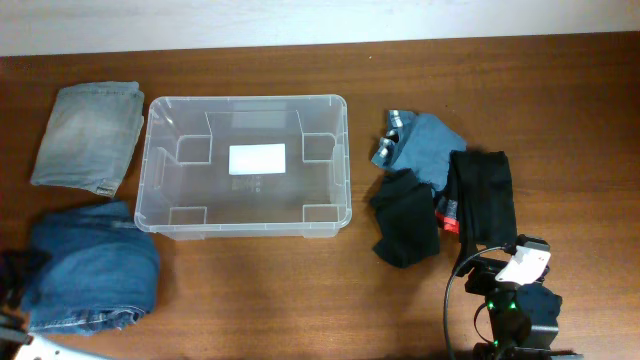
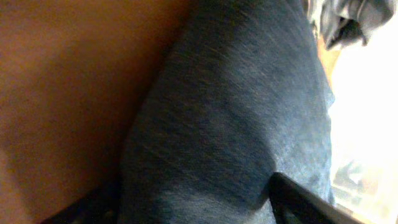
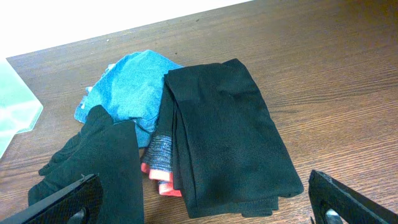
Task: Pack container
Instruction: 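Grasp the dark-blue jeans with the left gripper and lift, then carry the dark-blue jeans into the bin and release them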
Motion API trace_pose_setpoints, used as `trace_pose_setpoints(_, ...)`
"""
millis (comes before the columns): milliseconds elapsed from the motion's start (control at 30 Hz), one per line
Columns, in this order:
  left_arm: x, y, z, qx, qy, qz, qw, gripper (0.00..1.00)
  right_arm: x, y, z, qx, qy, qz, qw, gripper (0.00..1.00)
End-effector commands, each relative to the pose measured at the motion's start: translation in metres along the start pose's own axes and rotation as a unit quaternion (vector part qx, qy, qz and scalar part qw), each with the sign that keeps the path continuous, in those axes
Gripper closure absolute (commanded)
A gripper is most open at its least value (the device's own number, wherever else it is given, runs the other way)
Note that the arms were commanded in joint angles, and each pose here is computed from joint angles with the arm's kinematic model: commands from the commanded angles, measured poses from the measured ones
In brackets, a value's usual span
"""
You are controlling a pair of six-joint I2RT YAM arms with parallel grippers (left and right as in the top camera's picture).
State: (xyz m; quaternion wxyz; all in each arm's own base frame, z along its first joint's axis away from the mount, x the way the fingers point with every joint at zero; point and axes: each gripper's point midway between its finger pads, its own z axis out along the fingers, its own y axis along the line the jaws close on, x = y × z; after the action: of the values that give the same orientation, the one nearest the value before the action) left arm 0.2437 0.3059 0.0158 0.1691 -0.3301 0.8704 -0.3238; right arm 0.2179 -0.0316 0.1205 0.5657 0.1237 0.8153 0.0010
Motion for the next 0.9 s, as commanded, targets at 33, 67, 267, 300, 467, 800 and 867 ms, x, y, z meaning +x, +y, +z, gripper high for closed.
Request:
trace_pose_setpoints(33, 0.023, -0.003, 0.044, -0.004, 0.083, 0.014, 0.996, 0.53, 0.002, -0.001, 0.0, 0.0, 0.0, 0.005, 1.0, 0.02)
trace_pose_setpoints(67, 0.023, -0.005, 0.045, -0.001, 0.085, 0.014, 0.996, 0.58, 0.002, -0.001, 0.0, 0.0, 0.0, 0.005, 1.0, 0.02)
trace_pose_setpoints(267, 0.023, -0.029, 0.043, 0.046, 0.085, -0.005, 0.995, 1.0, 0.002, -0.001, 0.0, 0.0, 0.0, 0.005, 1.0, 0.02)
trace_pose_setpoints(300, 0.022, -0.036, 0.039, 0.057, 0.084, -0.011, 0.995, 1.0, 0.002, -0.001, 0.0, 0.0, 0.0, 0.005, 1.0, 0.02)
trace_pose_setpoints(467, 0.01, -0.063, 0.012, 0.072, 0.084, -0.02, 0.994, 1.0, 0.002, -0.001, 0.0, 0.0, 0.0, 0.005, 1.0, 0.02)
trace_pose_setpoints(800, -0.03, -0.194, -0.105, 0.096, -0.082, 0.108, 0.986, 1.0, 0.002, -0.001, 0.0, 0.0, 0.0, 0.005, 1.0, 0.02)
trace_pose_setpoints(867, -0.027, -0.25, -0.138, 0.122, -0.144, 0.17, 0.967, 1.0, 0.002, -0.001, 0.0, 0.0, 0.0, 0.005, 1.0, 0.02)
